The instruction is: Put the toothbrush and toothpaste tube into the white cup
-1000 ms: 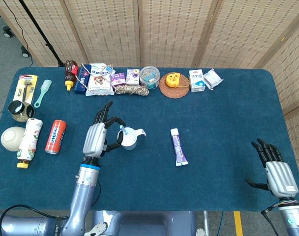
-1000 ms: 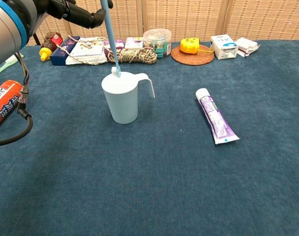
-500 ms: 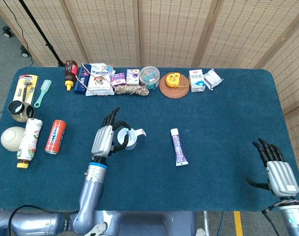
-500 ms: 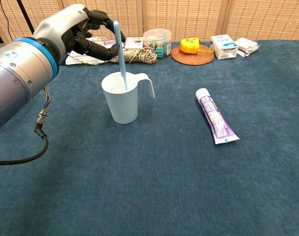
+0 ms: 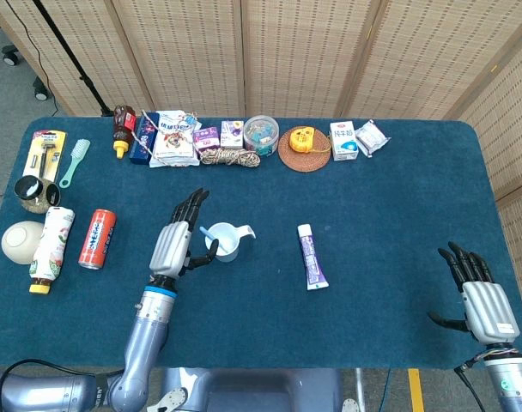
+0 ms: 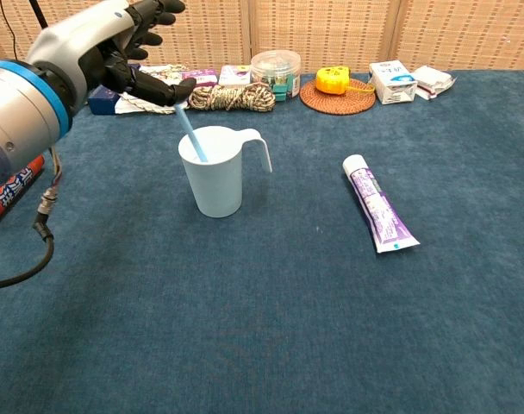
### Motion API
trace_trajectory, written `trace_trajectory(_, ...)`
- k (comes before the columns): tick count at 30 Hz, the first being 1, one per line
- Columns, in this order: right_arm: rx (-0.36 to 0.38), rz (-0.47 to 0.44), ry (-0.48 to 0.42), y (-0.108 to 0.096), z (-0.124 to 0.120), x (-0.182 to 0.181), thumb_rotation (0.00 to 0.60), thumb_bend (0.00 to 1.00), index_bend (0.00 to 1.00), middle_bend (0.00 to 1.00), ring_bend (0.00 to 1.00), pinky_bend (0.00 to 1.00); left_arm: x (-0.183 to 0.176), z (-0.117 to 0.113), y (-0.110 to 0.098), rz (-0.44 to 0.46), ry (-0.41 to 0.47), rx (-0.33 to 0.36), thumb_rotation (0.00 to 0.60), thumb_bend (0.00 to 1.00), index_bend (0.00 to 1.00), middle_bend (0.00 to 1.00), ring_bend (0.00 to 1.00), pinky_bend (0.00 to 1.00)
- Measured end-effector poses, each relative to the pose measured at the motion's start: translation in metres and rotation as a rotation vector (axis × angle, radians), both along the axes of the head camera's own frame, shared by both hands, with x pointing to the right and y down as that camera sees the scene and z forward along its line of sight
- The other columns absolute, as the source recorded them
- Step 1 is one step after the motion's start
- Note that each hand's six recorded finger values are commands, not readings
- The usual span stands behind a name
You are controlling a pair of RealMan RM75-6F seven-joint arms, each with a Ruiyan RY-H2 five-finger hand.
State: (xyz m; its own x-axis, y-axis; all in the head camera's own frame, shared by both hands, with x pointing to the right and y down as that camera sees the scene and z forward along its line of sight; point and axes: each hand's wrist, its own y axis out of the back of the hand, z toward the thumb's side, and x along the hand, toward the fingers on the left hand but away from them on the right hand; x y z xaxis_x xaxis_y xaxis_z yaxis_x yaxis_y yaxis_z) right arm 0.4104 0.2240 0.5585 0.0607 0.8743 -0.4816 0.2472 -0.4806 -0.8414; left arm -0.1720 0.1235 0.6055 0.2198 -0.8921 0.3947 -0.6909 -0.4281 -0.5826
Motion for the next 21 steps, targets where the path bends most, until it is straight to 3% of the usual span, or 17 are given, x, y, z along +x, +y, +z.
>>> trace_trajectory(7,-0.013,-0.005,0.015,-0.001,0.006,-0.002,0.600,0.00,0.00,0.00,0.00,0.00,-0.028,-0.022,-0.006,0.018,-0.037,0.061,0.600,0.36,0.00,0.00,0.00,0.00)
trace_trajectory(15,-0.045,-0.057,0.044,-0.020,0.021,-0.013,0.600,0.00,0.00,0.00,0.00,0.00,-0.113,-0.070,-0.021,0.060,-0.283,0.170,0.600,0.35,0.00,0.00,0.00,0.00)
trace_trajectory(21,-0.047,-0.074,0.045,-0.048,0.032,-0.033,0.600,0.00,0.00,0.00,0.00,0.00,-0.187,-0.091,-0.016,0.070,-0.496,0.174,0.600,0.35,0.00,0.00,0.00,0.00)
